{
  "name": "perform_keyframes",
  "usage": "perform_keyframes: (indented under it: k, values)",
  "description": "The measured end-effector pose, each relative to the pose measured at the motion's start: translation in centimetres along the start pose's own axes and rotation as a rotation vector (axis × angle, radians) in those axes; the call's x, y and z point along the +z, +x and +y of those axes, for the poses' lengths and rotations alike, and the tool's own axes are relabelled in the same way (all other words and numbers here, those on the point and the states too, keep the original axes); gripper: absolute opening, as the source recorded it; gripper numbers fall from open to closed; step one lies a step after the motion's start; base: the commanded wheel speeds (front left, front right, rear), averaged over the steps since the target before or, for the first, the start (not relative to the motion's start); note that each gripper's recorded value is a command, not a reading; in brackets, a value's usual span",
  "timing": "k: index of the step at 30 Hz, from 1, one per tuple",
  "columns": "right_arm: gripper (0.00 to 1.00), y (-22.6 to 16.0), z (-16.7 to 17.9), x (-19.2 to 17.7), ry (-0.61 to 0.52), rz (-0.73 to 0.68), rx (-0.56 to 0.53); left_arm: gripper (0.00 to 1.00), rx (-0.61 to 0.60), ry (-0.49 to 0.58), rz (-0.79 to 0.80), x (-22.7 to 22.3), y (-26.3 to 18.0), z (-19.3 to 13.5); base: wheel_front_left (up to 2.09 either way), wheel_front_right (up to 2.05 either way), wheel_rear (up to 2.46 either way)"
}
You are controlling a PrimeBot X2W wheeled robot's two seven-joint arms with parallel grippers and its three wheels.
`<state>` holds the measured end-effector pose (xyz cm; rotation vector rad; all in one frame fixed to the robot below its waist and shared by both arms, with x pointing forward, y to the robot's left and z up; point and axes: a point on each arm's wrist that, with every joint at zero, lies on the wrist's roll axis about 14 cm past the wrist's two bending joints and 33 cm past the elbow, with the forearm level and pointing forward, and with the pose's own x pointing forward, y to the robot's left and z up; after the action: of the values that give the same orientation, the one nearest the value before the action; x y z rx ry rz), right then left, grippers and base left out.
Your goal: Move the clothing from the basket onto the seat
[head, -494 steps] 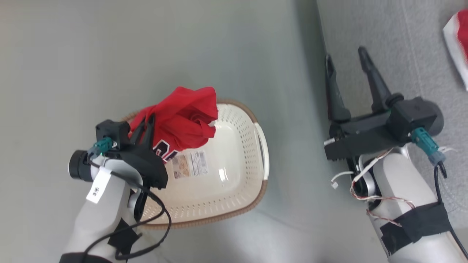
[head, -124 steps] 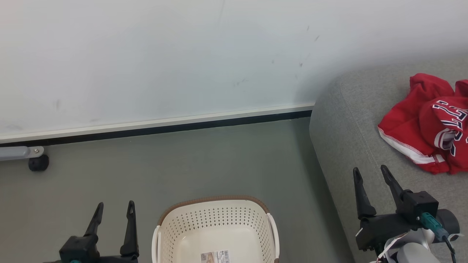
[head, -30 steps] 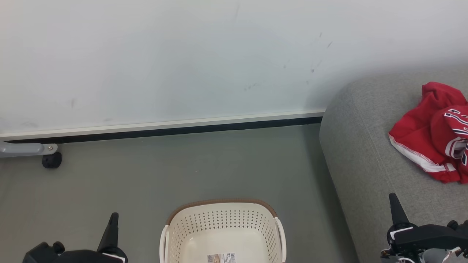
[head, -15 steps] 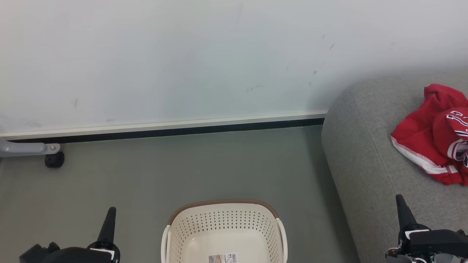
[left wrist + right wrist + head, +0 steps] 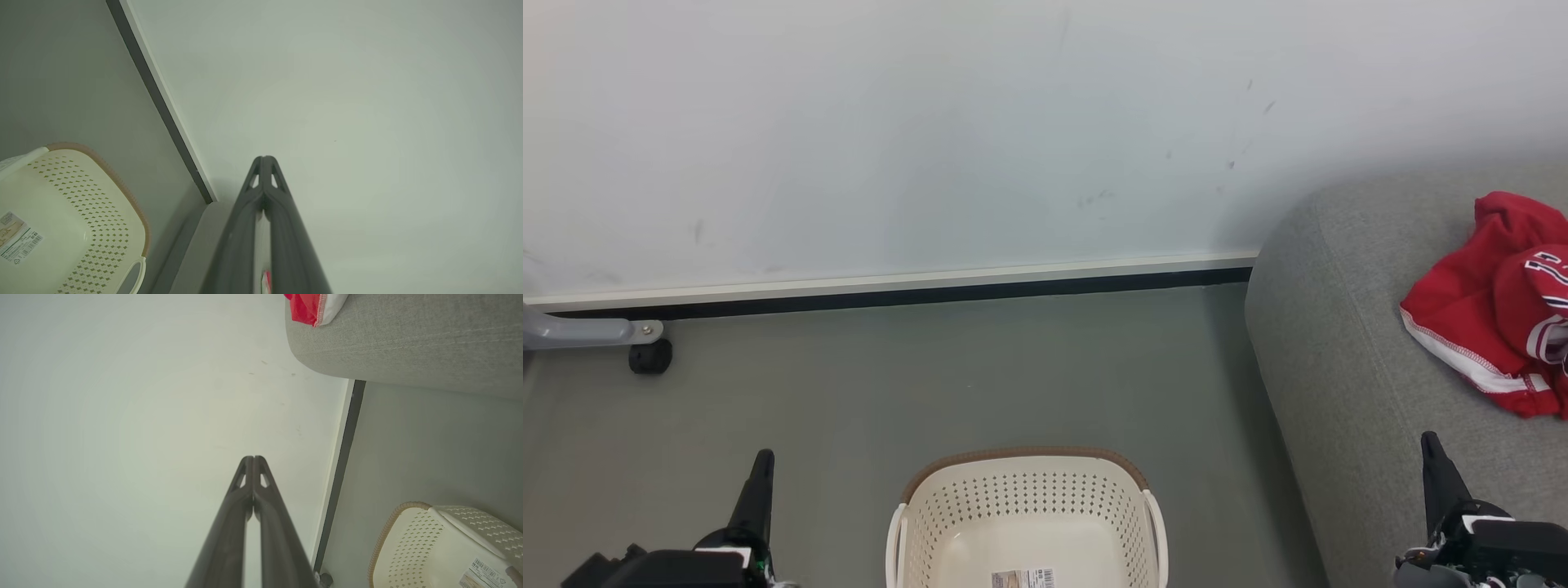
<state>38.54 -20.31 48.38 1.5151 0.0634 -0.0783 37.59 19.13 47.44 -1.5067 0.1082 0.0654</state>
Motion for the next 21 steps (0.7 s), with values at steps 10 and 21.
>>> perform_keyframes:
  k: [10,21]
  values:
    - [0.00,-0.04,0.28,0.20,0.058,-0.007,0.019,0.00,-0.023,-0.065,-0.005,0.05,0.22,-0.51,0.00,0.00,0.00]
    - [0.00,-0.04,0.29,0.19,0.058,-0.007,0.020,0.00,-0.022,-0.065,-0.005,0.04,0.22,-0.50,0.00,0.00,0.00]
